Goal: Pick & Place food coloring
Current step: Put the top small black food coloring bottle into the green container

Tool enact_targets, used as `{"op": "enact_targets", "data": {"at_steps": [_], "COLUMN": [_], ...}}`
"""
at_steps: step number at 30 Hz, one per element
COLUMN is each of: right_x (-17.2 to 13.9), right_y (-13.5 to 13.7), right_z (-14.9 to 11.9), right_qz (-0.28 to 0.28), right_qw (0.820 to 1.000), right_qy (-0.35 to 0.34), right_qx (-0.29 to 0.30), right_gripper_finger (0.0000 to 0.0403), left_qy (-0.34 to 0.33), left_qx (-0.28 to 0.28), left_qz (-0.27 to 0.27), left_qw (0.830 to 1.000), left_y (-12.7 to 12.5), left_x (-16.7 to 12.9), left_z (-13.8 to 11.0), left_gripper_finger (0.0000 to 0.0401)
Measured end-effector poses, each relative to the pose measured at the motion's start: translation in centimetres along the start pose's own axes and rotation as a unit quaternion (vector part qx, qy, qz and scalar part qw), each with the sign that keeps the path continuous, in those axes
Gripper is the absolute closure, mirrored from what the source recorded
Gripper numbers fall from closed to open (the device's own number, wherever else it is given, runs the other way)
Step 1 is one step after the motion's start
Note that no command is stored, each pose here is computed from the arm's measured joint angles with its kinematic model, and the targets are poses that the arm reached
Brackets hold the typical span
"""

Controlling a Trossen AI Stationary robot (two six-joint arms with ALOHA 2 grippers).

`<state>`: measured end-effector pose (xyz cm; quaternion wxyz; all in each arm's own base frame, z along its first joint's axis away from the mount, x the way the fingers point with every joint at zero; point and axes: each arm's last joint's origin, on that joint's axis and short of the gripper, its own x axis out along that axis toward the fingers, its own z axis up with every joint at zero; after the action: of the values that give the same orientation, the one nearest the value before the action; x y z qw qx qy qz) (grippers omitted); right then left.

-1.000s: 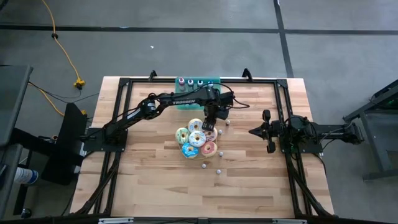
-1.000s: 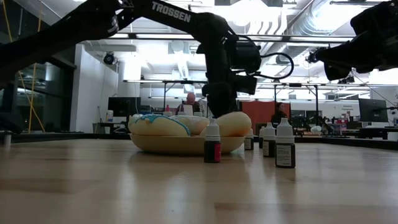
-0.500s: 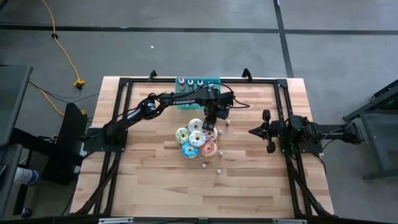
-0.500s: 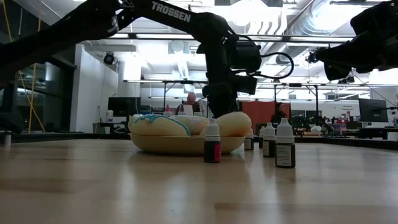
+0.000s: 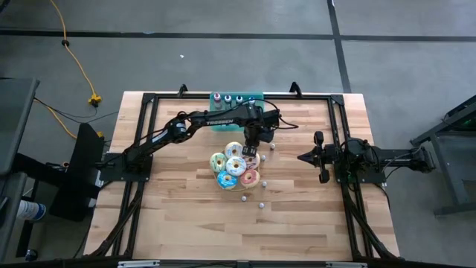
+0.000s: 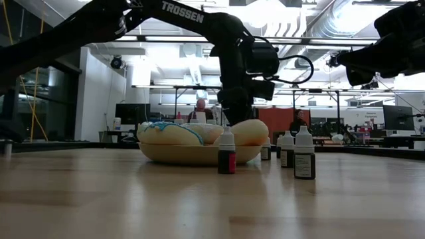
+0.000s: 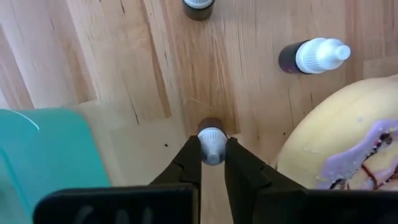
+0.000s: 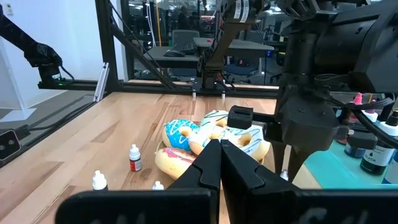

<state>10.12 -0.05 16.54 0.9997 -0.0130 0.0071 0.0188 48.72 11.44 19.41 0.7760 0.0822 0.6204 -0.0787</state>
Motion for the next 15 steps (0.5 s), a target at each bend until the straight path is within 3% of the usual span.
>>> {"op": "enact_targets", "data": {"at_steps": [9,15], "right_x": [0.0,0.0], "right_y": [0.0,0.0], "right_z": [0.0,0.0], "right_qz": [0.0,0.0], "right_qw": [1.0,1.0], "right_qy": [0.0,0.0], "right_qx": [0.0,0.0], "right_gripper_finger": [0.0402,0.0402], "left_qy": [-0.005,-0.013], "left_qx": [-0.027,-0.114], "left_qz": [0.022,0.029], "left_qw": [0.999,0.993], "left_y": [-0.2,-0.1], "left_x": [-3.4,-6.0], "left_z": [-0.3,-1.0], "left_gripper_finger": [0.0373,0.0373]}}
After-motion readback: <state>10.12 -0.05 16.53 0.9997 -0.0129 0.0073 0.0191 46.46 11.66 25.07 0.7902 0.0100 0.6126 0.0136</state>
